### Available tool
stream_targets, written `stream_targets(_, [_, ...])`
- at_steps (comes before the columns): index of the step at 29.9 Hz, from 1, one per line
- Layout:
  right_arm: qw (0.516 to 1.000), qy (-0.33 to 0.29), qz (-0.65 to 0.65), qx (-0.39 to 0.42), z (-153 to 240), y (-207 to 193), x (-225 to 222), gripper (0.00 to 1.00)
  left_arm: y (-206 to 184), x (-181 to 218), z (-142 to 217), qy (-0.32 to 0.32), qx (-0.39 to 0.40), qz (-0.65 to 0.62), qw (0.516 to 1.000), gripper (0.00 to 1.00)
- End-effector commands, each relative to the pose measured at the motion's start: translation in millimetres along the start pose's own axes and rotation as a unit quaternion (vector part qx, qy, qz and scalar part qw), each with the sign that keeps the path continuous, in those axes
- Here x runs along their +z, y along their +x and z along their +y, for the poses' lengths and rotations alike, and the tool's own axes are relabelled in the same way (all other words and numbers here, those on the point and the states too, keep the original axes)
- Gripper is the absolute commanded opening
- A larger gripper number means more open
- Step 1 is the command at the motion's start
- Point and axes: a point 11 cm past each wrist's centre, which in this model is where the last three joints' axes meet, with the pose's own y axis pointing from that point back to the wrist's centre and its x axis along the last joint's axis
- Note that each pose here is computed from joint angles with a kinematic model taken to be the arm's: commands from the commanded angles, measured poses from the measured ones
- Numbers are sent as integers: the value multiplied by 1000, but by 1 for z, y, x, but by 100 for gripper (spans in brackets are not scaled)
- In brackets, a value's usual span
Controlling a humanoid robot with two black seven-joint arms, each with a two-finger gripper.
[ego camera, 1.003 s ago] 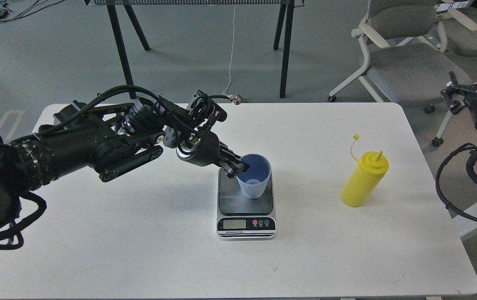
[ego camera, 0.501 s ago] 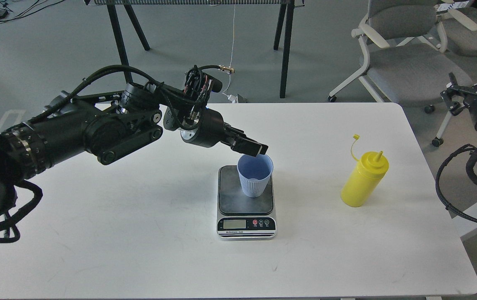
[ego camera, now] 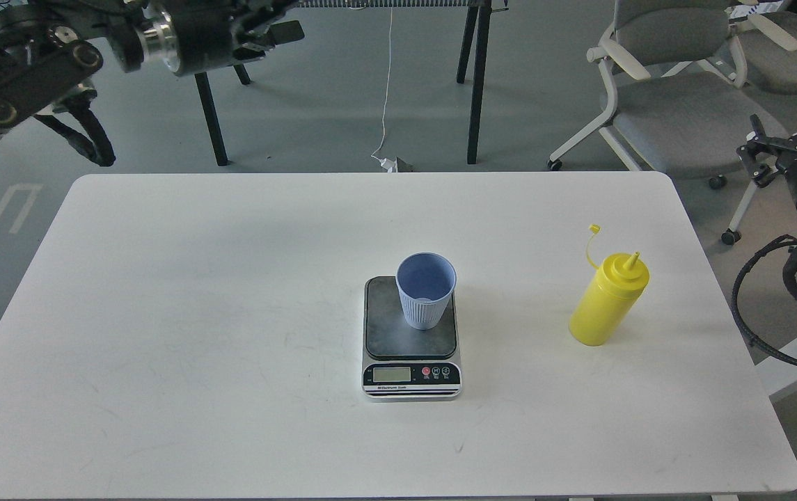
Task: Pour seasoning into cup on scale with both arms
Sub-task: 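Open the left gripper and raise it away from the cup, then bring the right gripper in low toward the yellow bottle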
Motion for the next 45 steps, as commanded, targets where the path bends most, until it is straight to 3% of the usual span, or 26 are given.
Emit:
stream_targets(1, [1000,3,-4,-6,-3,-6,-2,99,27,-28,43,21,62,40,997,99])
stream_targets(8, [992,37,-109,-45,-13,-38,-22,99,24,-74,85,49,104,97,989,99])
stream_targets(12, [988,53,-122,-78,-4,-50,-81,99,8,-94,91,67,98,113,986,99])
stream_targets(17, [988,62,-118,-78,19,-41,-122,99,-6,-107,90,77,88,125,985,99])
stream_targets(31, [964,-32,-259,-58,75,-42,-66,99,-38,-121,75,81,62,148,984,99])
stream_targets(45, [956,-84,-279,43,140,14,-14,100,-57,-143,85,103,54,165,979,99])
